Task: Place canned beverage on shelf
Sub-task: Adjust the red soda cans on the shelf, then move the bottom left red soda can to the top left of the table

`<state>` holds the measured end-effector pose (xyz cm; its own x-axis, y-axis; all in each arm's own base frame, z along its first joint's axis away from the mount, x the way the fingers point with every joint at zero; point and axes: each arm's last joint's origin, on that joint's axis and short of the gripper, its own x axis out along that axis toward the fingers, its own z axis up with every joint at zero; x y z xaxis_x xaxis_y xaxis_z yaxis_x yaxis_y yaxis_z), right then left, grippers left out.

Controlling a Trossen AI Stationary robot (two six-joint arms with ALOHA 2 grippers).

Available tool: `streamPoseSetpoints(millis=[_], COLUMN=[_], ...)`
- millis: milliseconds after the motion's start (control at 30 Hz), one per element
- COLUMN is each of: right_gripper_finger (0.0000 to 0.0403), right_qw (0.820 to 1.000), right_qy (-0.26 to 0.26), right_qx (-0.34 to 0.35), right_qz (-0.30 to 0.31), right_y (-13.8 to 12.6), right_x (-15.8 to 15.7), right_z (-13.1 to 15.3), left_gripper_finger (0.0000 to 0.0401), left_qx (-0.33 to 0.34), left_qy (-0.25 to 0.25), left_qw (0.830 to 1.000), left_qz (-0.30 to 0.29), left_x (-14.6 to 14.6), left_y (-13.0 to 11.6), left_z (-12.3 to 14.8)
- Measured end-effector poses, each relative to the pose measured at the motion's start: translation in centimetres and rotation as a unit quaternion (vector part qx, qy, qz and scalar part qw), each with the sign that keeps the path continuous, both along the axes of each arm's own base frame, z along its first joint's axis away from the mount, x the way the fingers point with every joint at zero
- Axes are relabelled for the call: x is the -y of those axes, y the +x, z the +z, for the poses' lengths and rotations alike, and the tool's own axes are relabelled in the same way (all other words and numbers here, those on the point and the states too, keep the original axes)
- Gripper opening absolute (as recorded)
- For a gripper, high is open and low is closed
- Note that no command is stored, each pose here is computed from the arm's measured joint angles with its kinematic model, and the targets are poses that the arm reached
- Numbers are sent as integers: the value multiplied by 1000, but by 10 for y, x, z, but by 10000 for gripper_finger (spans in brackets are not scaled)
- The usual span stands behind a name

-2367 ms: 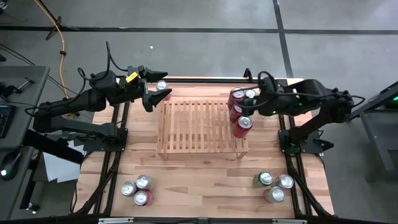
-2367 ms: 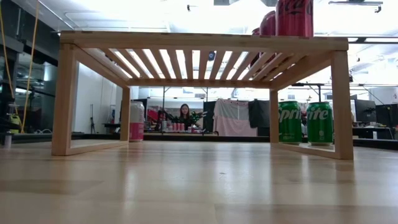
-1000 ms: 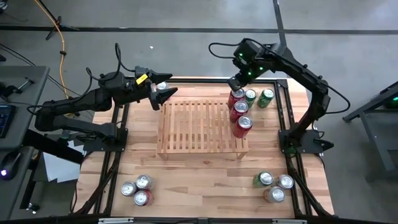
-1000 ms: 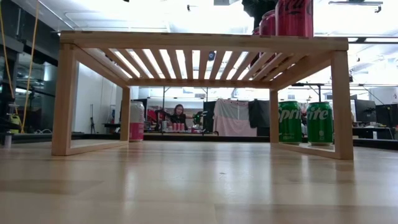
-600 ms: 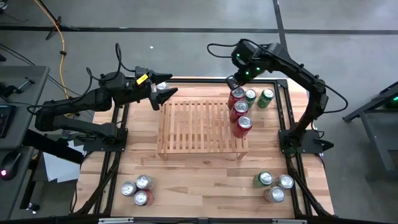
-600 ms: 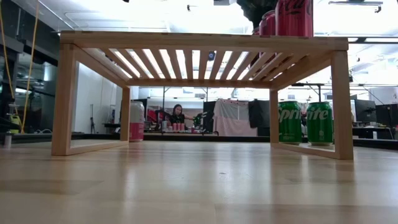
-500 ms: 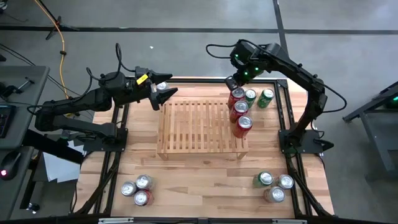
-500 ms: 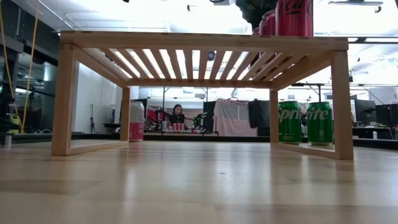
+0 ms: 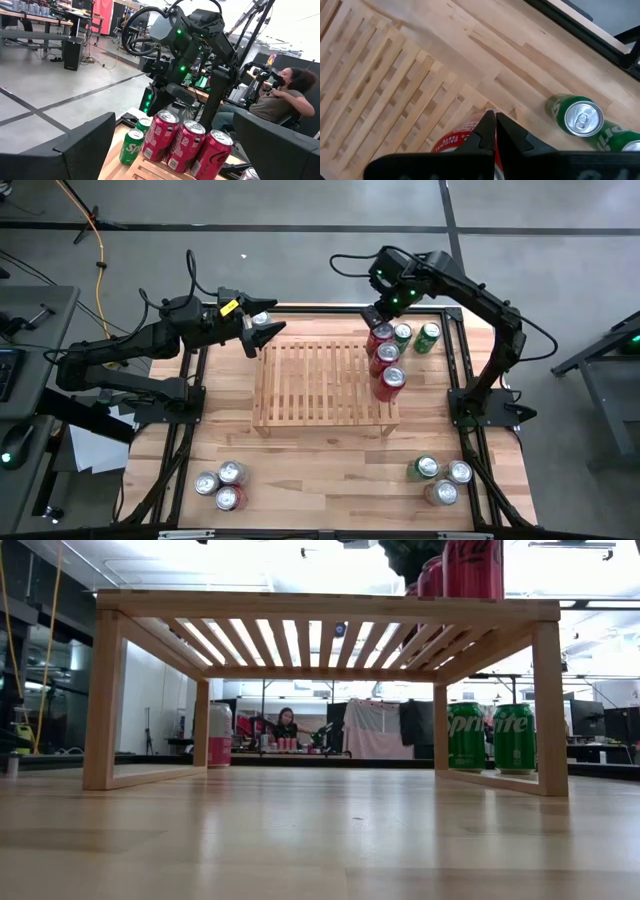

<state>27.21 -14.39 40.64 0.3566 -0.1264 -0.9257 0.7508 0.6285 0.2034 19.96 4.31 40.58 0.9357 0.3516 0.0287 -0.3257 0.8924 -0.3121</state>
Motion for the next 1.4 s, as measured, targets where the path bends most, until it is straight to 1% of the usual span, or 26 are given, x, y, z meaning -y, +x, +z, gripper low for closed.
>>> streamPoseSetpoints(millis=[233,500,567,633,767,833,933,1000,1133,1267,1400], right_gripper_finger=[0,0,0,0,0,0,0,0,0,0,0], right_qw=[1000,1000,1000,999,996,994,991,989,980,969,957], right_qy=[3,4,-7,-36,-82,-105,-123,-135,-177,-213,-235], right_qx=[-3,-2,-2,3,14,20,42,60,88,127,171], right_qz=[14,16,15,6,-17,-12,1,5,9,14,7], right_y=[3,4,2,-3,-20,-31,-47,-58,-84,-114,-141], right_x=[-8,-10,-10,-11,-11,-15,-25,-34,-55,-81,-104], right_z=[0,0,2,8,23,32,45,54,73,90,101], left_gripper_finger=[394,394,394,394,394,394,394,394,394,394,394], left_qx=[0,0,0,-2,-14,-27,-48,-56,-41,-32,-27], left_qy=[0,0,0,5,22,22,18,16,9,-2,-1], left_qw=[1000,1000,1000,1000,1000,999,999,998,998,998,998], left_qz=[0,0,0,0,0,0,-1,-14,-52,-58,-64], left_x=[0,0,0,0,0,1,1,2,5,6,7], left_y=[0,0,0,0,-1,-3,-6,-8,-12,-16,-18], left_z=[0,0,0,0,-1,-2,-6,-7,-4,-2,0])
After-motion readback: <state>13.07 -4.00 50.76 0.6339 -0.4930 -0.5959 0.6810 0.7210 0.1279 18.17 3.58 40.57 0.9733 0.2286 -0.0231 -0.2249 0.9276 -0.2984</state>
